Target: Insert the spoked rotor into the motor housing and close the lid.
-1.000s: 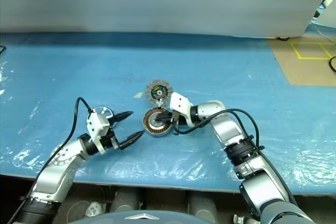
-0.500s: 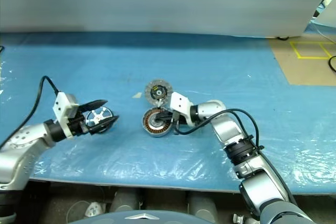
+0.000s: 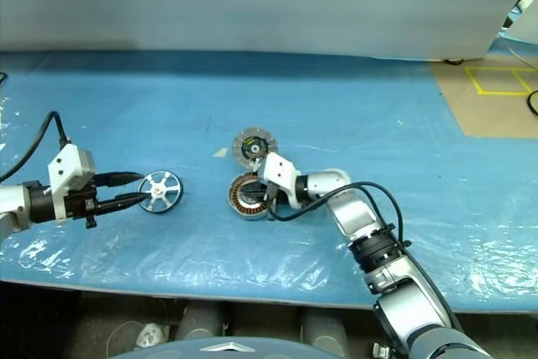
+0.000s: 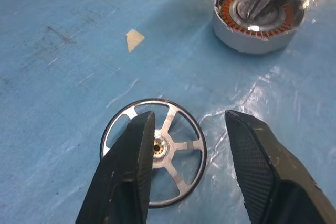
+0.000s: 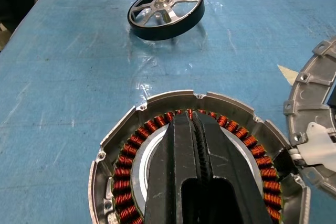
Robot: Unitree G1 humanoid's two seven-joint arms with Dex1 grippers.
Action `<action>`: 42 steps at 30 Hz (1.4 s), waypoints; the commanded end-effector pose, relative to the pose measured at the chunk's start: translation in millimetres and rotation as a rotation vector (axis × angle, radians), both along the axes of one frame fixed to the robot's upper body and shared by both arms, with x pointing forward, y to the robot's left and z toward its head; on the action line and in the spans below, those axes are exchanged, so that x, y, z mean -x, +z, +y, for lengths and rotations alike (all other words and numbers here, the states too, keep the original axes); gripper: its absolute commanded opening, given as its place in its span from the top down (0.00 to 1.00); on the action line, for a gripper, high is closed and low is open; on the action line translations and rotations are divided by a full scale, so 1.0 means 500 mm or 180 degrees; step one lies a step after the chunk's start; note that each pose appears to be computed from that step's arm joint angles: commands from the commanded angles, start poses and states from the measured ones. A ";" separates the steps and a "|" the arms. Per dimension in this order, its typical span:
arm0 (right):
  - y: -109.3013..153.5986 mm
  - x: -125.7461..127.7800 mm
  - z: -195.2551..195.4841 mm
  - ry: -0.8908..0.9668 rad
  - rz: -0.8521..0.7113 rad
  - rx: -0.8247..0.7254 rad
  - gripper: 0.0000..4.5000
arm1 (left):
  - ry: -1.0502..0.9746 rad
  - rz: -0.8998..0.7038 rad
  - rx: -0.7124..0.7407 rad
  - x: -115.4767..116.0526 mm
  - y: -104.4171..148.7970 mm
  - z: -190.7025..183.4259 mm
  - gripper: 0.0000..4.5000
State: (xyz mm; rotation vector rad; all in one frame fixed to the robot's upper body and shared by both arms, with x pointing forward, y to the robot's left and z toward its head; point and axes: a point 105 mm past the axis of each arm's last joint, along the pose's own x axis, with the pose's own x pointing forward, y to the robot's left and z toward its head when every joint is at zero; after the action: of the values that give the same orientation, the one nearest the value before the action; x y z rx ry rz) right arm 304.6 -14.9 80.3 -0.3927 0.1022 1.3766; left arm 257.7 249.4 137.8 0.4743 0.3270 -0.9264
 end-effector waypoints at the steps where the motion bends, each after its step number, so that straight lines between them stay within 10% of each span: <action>1: 0.005 0.006 0.012 0.0016 -0.0076 -0.0077 1.00 | -0.0133 -0.0142 -0.0395 -0.008 -0.005 0.013 0.51; 42: 0.003 0.007 0.014 -0.0238 -0.0078 -0.0189 1.00 | -0.0363 -0.0491 -0.1120 -0.077 -0.101 -0.003 0.51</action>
State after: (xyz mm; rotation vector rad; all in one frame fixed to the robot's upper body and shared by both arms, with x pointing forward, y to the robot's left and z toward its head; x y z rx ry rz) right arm 305.5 -11.4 77.3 -0.3559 0.0791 1.2866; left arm 296.7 249.6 91.6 0.8838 0.3173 -0.9294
